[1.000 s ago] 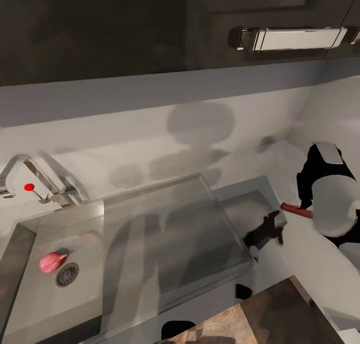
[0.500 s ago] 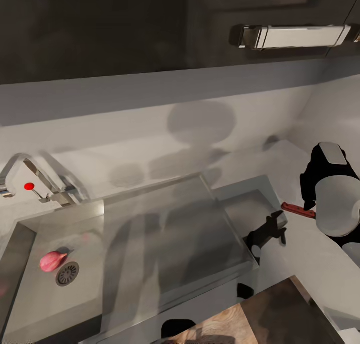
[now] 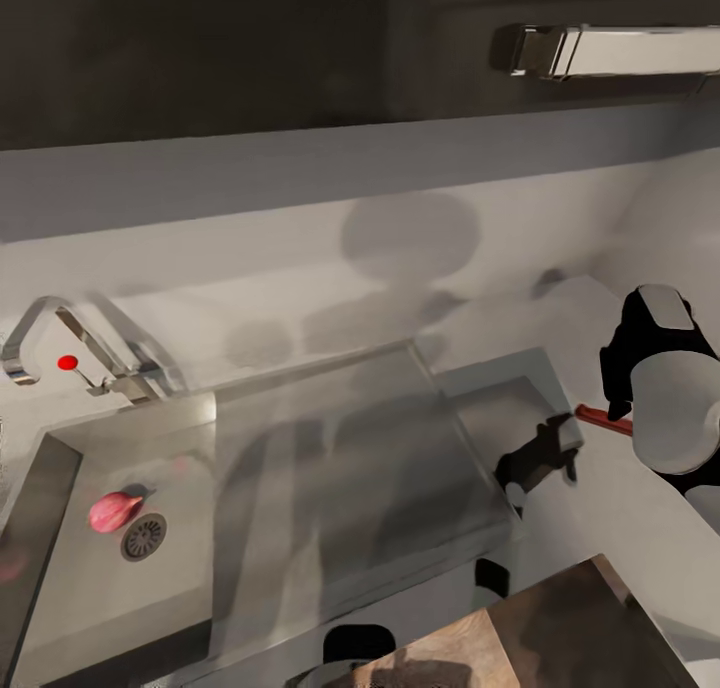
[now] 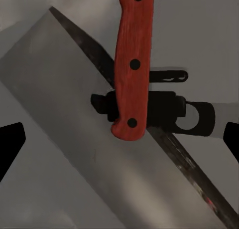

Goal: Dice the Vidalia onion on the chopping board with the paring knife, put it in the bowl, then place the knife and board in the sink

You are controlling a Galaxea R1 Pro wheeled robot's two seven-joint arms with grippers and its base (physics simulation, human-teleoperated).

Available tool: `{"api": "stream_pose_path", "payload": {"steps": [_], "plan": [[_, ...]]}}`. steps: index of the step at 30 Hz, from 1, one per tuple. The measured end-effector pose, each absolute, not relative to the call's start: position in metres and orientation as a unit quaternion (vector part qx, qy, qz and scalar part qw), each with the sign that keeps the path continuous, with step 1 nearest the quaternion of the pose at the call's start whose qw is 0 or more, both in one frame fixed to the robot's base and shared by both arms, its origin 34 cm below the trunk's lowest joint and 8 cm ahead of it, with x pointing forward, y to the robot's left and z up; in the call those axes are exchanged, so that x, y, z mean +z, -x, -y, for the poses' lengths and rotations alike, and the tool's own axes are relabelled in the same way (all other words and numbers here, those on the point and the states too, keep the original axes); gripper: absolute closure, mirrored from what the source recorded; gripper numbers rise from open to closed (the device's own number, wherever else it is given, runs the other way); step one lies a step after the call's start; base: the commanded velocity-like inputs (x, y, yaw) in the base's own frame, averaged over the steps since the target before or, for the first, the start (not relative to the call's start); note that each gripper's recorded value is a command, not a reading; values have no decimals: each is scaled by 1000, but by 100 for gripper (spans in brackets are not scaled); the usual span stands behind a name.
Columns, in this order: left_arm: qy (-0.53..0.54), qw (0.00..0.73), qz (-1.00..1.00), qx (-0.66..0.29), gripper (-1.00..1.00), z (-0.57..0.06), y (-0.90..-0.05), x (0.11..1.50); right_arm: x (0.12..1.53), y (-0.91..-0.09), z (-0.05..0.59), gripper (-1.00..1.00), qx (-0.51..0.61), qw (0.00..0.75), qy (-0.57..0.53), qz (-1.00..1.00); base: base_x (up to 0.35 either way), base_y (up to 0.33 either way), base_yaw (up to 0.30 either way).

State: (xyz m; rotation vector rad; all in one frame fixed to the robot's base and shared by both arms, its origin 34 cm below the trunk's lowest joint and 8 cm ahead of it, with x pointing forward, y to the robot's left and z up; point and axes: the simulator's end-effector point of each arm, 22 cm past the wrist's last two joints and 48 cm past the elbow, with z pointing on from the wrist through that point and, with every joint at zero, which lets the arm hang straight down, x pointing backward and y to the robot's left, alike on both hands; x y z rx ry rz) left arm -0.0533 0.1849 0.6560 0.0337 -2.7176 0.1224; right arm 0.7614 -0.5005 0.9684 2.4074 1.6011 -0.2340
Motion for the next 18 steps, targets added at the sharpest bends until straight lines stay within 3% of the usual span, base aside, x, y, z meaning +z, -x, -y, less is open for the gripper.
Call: {"api": "stream_pose_path", "payload": {"steps": [18], "plan": [[-13, 227, 973, 44, -100, -185, 67, 663, 957, -757, 527, -100, -93, 132, -828, -536, 0, 0, 79]]}}
